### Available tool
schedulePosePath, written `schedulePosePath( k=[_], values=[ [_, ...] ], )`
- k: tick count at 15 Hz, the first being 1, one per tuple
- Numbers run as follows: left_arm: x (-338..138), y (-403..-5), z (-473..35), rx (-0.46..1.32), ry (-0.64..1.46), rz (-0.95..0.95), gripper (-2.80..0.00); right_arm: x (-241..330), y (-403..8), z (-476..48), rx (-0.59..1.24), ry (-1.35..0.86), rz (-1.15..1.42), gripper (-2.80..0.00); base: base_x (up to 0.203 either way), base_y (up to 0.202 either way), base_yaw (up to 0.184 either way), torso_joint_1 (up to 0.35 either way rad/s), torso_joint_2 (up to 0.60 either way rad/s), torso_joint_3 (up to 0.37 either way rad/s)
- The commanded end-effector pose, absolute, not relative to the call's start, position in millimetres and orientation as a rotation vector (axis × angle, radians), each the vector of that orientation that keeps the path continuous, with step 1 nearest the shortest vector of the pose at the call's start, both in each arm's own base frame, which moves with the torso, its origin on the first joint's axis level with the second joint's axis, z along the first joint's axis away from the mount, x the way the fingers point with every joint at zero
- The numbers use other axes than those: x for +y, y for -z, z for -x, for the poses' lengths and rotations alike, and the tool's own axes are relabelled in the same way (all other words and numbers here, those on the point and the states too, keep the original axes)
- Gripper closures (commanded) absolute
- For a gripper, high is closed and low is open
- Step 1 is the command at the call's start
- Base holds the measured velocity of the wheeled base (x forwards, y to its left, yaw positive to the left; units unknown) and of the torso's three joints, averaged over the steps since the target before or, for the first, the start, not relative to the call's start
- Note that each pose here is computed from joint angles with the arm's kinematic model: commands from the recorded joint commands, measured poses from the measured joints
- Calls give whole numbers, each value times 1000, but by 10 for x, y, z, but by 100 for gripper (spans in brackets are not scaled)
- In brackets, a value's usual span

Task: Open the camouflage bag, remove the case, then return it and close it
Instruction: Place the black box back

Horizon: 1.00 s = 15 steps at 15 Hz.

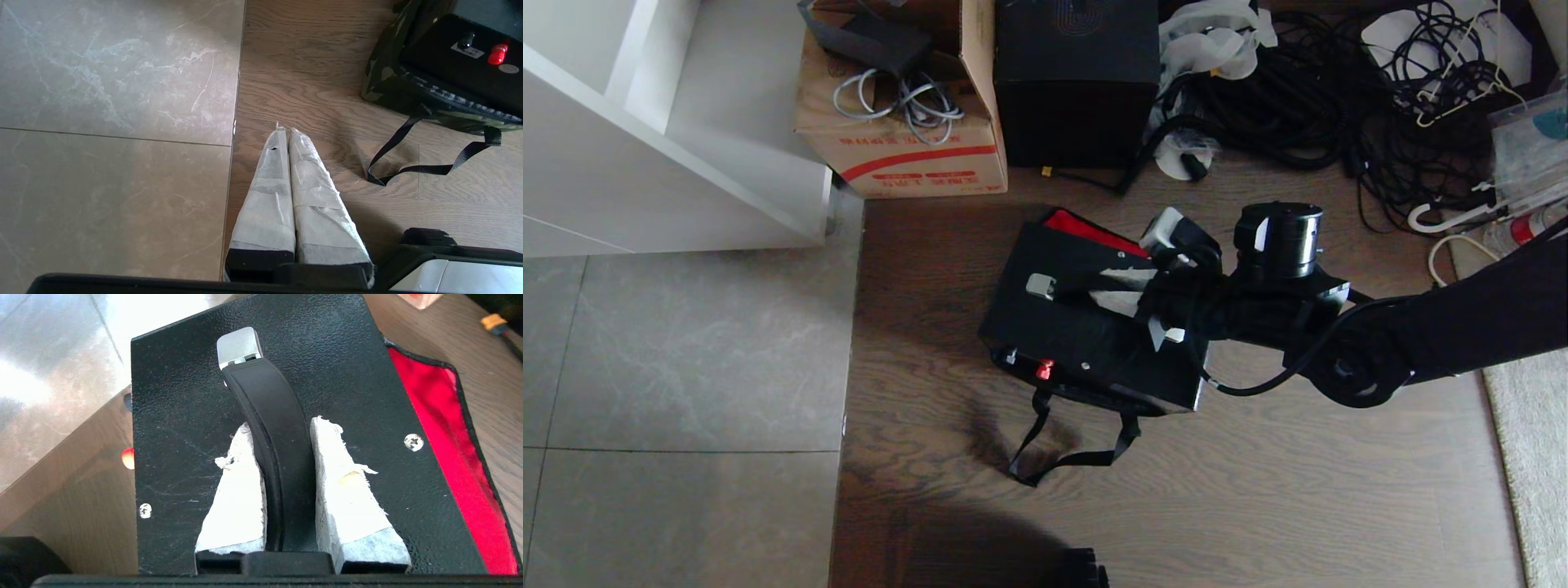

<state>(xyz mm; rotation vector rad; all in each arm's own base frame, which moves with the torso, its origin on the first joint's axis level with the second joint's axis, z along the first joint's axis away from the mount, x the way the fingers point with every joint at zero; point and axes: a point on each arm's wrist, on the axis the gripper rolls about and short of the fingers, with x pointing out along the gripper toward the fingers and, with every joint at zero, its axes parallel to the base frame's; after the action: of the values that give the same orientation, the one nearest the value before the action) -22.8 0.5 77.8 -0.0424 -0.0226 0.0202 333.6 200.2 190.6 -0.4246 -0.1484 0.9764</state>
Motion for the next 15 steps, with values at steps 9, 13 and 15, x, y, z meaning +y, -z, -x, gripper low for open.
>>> schedulePosePath(
  k=[9, 13, 15],
  values=[
    [5, -753, 221, -14, -21, 43, 0, 2035, -1654, -3479, -138, -1005, 422, 0, 0, 0, 0, 0, 0, 0],
    [5, -753, 221, -14, -21, 43, 0, 2020, -1510, -3550, -107, -1023, 409, 0, 0, 0, 0, 0, 0, 0],
    [5, -753, 221, -14, -21, 43, 0, 2018, -1518, -3601, -98, -1024, 372, 0, 0, 0, 0, 0, 0, 0]
  ],
)
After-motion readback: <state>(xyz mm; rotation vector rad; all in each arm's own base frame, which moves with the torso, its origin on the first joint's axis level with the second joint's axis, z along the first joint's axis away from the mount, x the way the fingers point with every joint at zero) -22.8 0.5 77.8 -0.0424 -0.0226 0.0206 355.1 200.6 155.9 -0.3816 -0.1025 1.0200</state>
